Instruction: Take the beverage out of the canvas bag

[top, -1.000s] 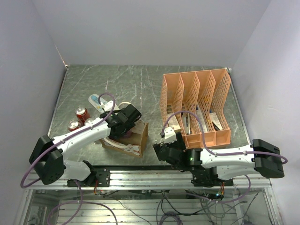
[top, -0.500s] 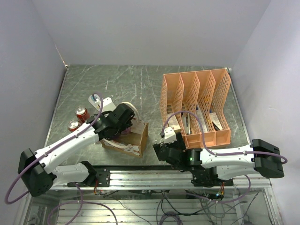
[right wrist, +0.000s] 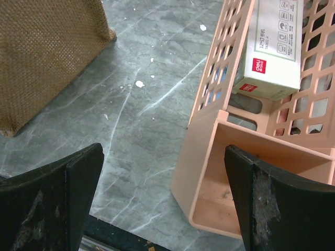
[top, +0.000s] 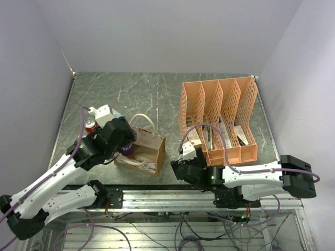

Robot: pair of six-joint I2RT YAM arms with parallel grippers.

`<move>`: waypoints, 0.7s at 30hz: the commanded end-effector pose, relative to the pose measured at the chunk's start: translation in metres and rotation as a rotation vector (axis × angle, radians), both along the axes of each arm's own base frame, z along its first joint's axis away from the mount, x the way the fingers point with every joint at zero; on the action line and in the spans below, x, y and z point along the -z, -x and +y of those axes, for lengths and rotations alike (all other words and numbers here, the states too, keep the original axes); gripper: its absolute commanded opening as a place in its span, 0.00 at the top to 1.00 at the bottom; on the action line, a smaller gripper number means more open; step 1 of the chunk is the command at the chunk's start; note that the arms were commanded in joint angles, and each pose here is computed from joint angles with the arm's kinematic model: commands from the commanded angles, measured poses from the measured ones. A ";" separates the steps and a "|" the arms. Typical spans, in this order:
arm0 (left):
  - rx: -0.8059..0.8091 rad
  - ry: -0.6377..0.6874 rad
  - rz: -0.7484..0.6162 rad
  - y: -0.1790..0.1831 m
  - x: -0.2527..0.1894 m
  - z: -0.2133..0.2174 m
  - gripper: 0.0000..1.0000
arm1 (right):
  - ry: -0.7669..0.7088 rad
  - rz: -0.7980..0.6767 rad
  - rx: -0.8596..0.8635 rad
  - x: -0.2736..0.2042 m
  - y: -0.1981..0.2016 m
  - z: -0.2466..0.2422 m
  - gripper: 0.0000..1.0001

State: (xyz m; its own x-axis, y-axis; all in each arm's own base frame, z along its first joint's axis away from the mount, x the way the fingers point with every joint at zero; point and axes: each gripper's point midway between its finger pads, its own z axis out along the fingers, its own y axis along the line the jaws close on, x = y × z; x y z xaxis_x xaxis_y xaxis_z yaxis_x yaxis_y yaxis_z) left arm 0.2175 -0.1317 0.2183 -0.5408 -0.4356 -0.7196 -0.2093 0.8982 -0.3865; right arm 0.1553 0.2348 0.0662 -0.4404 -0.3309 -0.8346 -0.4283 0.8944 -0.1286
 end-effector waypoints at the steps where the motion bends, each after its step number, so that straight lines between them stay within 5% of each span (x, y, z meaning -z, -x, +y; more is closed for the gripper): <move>1: -0.036 0.034 -0.202 -0.002 -0.066 0.024 0.93 | -0.017 -0.023 0.024 -0.009 -0.003 0.004 0.00; 7: -0.186 -0.009 -0.270 0.015 -0.093 0.078 0.93 | -0.006 -0.023 0.023 -0.007 -0.003 0.005 0.00; 13: -0.501 -0.062 -0.217 0.043 -0.073 0.143 0.93 | 0.003 -0.023 0.021 -0.006 -0.003 0.006 0.00; 21: -0.598 -0.043 -0.168 0.043 -0.036 0.142 0.93 | 0.023 -0.022 0.020 -0.003 -0.003 0.008 0.00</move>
